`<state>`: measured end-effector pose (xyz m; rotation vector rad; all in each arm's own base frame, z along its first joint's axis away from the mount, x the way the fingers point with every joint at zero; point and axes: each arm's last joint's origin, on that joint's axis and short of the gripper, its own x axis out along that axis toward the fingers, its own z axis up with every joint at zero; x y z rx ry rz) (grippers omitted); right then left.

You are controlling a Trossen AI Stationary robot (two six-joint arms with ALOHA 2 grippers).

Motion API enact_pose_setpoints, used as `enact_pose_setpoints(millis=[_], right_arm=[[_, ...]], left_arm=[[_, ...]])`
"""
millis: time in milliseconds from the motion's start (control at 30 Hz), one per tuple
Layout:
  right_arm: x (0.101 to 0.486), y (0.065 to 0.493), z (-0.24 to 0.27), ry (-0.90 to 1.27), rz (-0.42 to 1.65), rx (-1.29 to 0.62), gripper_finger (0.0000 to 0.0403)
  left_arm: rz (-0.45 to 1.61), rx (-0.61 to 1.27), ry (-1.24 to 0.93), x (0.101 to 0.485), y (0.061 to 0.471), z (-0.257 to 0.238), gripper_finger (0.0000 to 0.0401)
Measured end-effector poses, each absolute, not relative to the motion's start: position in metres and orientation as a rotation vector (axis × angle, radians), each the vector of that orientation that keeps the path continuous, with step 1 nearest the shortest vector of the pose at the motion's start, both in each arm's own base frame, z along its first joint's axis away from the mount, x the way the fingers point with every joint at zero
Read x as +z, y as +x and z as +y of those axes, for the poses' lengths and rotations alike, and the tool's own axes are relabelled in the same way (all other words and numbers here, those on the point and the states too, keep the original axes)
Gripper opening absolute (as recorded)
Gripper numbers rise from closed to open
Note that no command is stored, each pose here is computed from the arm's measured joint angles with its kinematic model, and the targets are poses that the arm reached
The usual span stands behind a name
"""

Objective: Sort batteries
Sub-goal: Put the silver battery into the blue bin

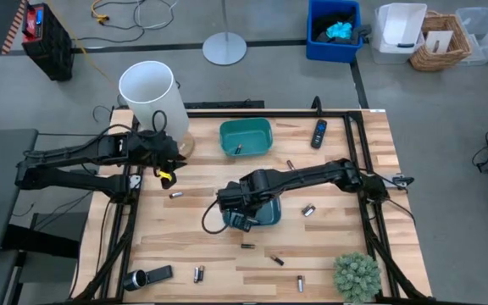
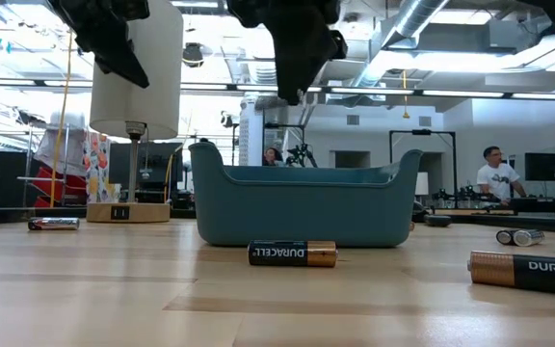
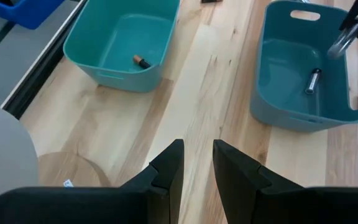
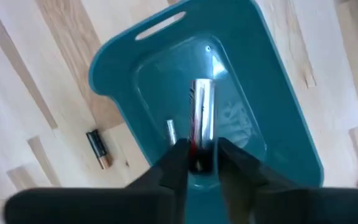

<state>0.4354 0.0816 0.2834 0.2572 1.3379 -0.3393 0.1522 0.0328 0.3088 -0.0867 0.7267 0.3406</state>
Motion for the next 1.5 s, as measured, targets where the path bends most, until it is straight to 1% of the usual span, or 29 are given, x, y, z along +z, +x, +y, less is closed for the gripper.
enact_pose_setpoints(millis=[200,267,367,500,633,800,867,1000,1200,1367,1500], right_arm=[[0.283,0.436,0.079,0.226,1.337,-0.344,0.0205],[0.283,0.435,0.077,0.184,1.324,-0.375,0.0226],[0.287,0.436,0.070,0.167,1.286,-0.417,0.0241],[0.308,0.435,0.054,0.170,1.180,-0.441,0.0242],[0.328,0.429,0.034,0.155,1.105,-0.465,0.0233],[0.360,0.414,0.008,0.140,1.002,-0.505,0.0225],[0.368,0.408,-0.003,0.140,0.968,-0.522,0.0224],[0.364,0.388,-0.025,0.161,0.940,-0.580,0.0224],[0.351,0.335,-0.052,0.287,0.786,-0.675,0.0224],[0.330,0.288,-0.062,0.360,0.768,-0.748,0.0223],[0.315,0.257,-0.066,0.390,0.747,-0.784,0.0223]], left_arm=[[0.729,0.341,-0.087,0.309,0.152,0.033,0.0082],[0.730,0.341,-0.088,0.309,0.152,0.033,0.0082],[0.729,0.345,-0.098,0.309,0.152,0.033,0.0082],[0.730,0.345,-0.099,0.308,0.152,0.033,0.0082],[0.731,0.344,-0.096,0.308,0.152,0.033,0.0082],[0.731,0.337,-0.098,0.308,0.152,0.033,0.0082],[0.736,0.325,-0.103,0.308,0.153,0.032,0.0083],[0.794,0.311,-0.110,0.301,0.158,0.033,0.0100],[0.864,0.281,-0.117,0.291,0.173,0.033,0.0134],[0.941,0.220,-0.115,0.280,0.182,0.033,0.0138],[1.021,0.211,-0.090,0.273,0.180,0.033,0.0138]])
